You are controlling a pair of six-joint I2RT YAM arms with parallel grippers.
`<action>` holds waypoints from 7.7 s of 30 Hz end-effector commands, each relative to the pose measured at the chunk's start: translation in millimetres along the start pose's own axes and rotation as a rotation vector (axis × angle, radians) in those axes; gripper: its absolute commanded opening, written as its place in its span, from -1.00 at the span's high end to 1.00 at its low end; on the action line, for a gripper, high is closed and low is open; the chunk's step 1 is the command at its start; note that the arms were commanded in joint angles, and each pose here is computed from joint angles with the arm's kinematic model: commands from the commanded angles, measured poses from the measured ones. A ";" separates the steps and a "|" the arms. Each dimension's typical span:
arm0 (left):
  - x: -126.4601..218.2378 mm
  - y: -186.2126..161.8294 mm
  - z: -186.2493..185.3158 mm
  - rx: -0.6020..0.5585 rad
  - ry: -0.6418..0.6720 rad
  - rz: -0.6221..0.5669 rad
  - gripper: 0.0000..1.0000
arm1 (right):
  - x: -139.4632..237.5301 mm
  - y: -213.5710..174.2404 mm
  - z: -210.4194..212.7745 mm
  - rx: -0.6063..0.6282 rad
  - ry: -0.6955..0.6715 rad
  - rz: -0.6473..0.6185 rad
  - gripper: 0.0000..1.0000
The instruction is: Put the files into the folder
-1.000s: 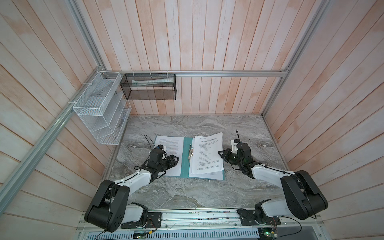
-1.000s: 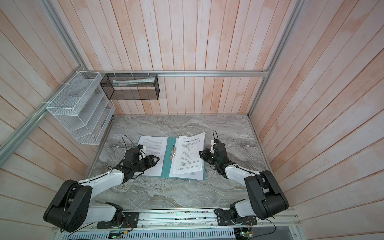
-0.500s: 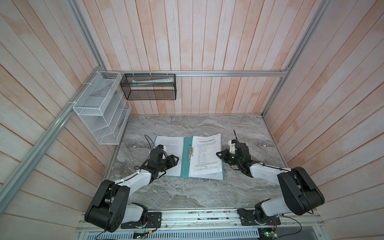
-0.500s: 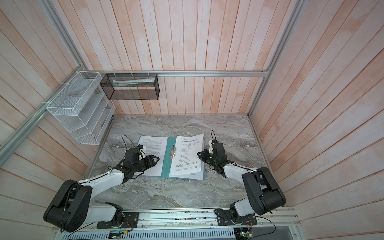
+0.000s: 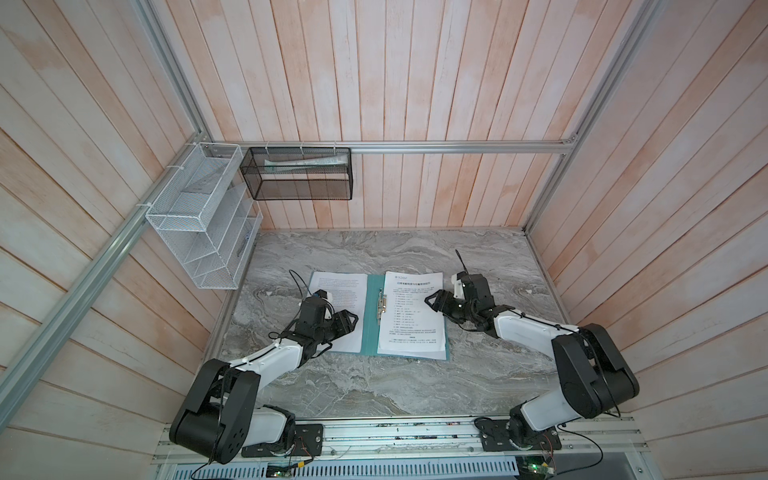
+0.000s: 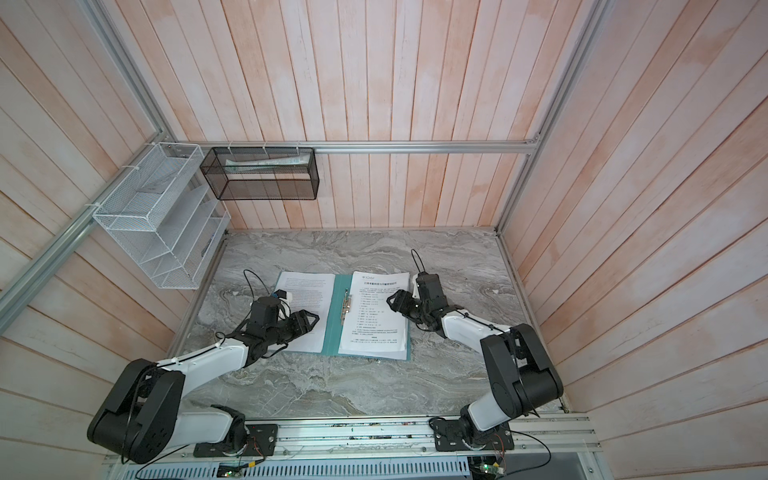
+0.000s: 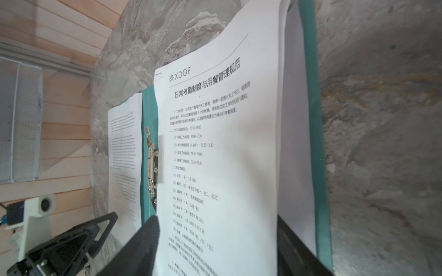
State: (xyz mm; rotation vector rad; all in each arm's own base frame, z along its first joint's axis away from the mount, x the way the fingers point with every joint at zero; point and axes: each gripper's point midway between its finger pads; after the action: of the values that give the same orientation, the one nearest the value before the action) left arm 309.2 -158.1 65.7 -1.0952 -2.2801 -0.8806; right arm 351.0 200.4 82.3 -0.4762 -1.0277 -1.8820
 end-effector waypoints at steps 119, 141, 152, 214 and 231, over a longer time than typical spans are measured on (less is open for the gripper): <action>-239.7 122.6 -106.5 -0.549 -0.191 0.241 -0.38 | -23.5 128.3 74.2 0.373 0.009 0.058 -0.12; -239.6 111.5 -72.0 -0.728 0.135 0.227 -0.31 | -10.7 114.7 44.4 0.367 -0.132 0.055 -0.12; -220.9 96.9 -87.5 -0.755 0.073 0.292 -0.30 | -22.4 80.1 -11.6 0.308 -0.231 0.119 -0.16; -116.1 127.9 -123.6 -0.588 0.005 0.033 -0.61 | -16.1 66.8 -24.3 0.246 -0.208 0.051 -0.22; -103.8 68.0 -95.1 -0.410 -0.213 0.130 -0.59 | 18.0 24.5 41.6 0.193 0.150 0.087 -0.16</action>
State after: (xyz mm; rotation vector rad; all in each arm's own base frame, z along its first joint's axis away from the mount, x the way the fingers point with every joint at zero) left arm 431.4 -240.7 80.4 -1.5215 -2.1403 -1.2980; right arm 364.4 211.2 117.3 -0.3123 -1.1054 -1.6779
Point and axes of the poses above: each gripper's point midway between its finger pads, its own x axis back along the fingers, its own z axis along the line the jaws close on, y = z × x, and after that the axes turned 8 degrees about x, right-handed
